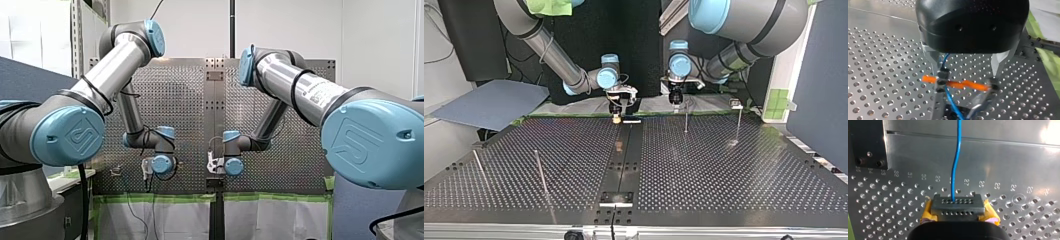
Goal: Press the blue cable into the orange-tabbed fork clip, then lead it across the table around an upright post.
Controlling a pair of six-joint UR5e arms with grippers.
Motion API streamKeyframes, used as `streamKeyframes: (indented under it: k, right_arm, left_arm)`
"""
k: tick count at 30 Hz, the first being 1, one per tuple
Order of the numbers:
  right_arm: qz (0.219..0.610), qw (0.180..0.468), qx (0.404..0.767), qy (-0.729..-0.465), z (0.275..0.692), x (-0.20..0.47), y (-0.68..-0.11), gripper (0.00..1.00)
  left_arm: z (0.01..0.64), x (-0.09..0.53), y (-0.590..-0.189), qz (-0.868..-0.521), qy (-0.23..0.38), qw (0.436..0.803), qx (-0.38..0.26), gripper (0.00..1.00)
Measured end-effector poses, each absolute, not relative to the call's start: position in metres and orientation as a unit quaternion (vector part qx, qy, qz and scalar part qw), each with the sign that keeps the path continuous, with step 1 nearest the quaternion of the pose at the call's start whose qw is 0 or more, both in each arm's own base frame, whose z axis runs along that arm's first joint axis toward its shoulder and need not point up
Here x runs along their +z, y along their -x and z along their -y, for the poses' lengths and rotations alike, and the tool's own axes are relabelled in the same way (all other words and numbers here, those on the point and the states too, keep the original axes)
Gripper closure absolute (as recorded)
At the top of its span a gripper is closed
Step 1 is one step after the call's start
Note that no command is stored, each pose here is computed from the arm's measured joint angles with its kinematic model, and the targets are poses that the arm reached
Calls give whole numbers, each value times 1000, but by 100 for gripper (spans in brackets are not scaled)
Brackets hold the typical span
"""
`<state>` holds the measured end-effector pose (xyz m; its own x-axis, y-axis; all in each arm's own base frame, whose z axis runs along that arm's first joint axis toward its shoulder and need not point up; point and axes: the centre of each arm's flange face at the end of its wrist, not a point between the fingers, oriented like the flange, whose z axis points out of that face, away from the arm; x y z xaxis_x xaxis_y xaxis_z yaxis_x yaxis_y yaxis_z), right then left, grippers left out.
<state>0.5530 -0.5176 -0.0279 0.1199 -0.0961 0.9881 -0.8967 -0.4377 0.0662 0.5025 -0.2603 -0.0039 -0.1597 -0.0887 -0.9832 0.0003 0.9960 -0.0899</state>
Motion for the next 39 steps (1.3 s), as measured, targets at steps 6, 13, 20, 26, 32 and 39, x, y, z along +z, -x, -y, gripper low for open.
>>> streamKeyframes:
  k: [6,13,20,26,32,39]
  right_arm:
    - [381,369,543,-651,518,-28,-553,100]
    - [381,369,544,-650,518,-28,-553,100]
    - [380,368,545,-651,518,-28,-554,100]
    - [380,367,545,-651,518,-28,-554,100]
    - [379,367,545,-652,517,-28,-554,100]
    - [380,367,544,-652,517,-28,-553,100]
  left_arm:
    - [263,4,-516,-758,30,651,-26,0]
    - [262,10,-526,-759,30,651,-3,0]
    - [263,12,-530,-758,29,651,6,0]
    - [264,13,-531,-758,28,651,6,0]
    - [263,13,-529,-759,26,650,27,80]
    - [262,14,-528,-757,22,650,62,100]
